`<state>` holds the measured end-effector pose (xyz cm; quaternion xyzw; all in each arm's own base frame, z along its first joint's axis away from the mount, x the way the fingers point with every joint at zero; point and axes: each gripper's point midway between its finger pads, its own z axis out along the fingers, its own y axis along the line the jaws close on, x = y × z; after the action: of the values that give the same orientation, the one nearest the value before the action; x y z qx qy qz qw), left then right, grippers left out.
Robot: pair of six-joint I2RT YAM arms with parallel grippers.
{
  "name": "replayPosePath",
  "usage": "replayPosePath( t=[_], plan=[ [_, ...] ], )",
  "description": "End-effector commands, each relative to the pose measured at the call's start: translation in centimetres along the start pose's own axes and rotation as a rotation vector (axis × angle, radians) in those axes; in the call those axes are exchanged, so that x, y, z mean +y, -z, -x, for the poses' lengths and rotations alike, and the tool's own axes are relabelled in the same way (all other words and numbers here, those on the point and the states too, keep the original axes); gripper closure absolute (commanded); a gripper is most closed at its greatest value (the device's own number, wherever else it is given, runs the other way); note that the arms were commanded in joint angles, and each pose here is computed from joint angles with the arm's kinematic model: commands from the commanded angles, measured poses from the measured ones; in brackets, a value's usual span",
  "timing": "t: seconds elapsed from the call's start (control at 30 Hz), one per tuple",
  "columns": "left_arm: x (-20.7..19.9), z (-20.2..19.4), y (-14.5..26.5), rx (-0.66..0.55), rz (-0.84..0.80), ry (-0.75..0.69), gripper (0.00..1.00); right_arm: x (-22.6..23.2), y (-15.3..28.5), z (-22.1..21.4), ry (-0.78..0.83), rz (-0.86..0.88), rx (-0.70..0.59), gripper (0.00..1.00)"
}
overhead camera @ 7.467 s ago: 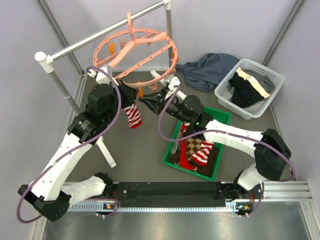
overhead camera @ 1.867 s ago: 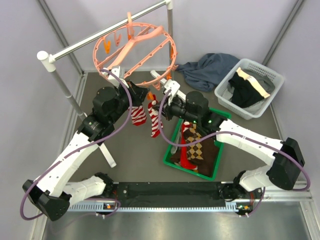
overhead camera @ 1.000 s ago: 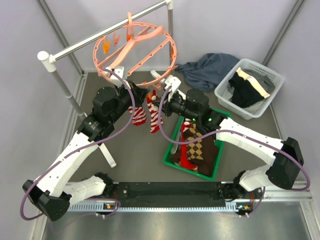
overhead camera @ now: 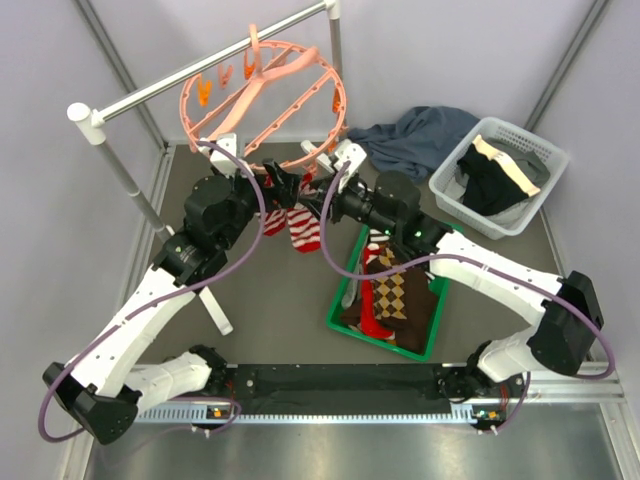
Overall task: Clip the socks to the hanger
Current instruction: Clamp the sock onto the hanger.
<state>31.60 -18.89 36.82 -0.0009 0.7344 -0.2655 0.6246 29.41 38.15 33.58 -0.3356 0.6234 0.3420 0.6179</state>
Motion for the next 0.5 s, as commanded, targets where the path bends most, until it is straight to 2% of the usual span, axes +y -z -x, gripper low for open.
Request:
replayPosePath(
  t=[0.0, 0.17, 0.3, 0.47],
  plan=[
    [1.0, 2.4, 0.3, -0.103, 0.064, 0.028, 0.09, -2.0, 1.0, 2.7, -0.033, 0.008, -0.132, 0.51],
    [1.4, 2.6, 0.0, -0.109, 0.090, 0.019, 0.08, -4.4, 1.9, 1.8, -0.020, 0.000, -0.182, 0.47],
    [1.3, 2.8, 0.1, -0.111, 0.088, 0.018, 0.08, -4.2, 1.4, 2.0, 0.061, 0.053, -0.215, 0.45],
    [1.4, 2.9, 0.3, -0.105, 0.094, 0.016, 0.08, -3.3, 0.5, 2.6, 0.085, 0.149, -0.226, 0.44]
  ],
)
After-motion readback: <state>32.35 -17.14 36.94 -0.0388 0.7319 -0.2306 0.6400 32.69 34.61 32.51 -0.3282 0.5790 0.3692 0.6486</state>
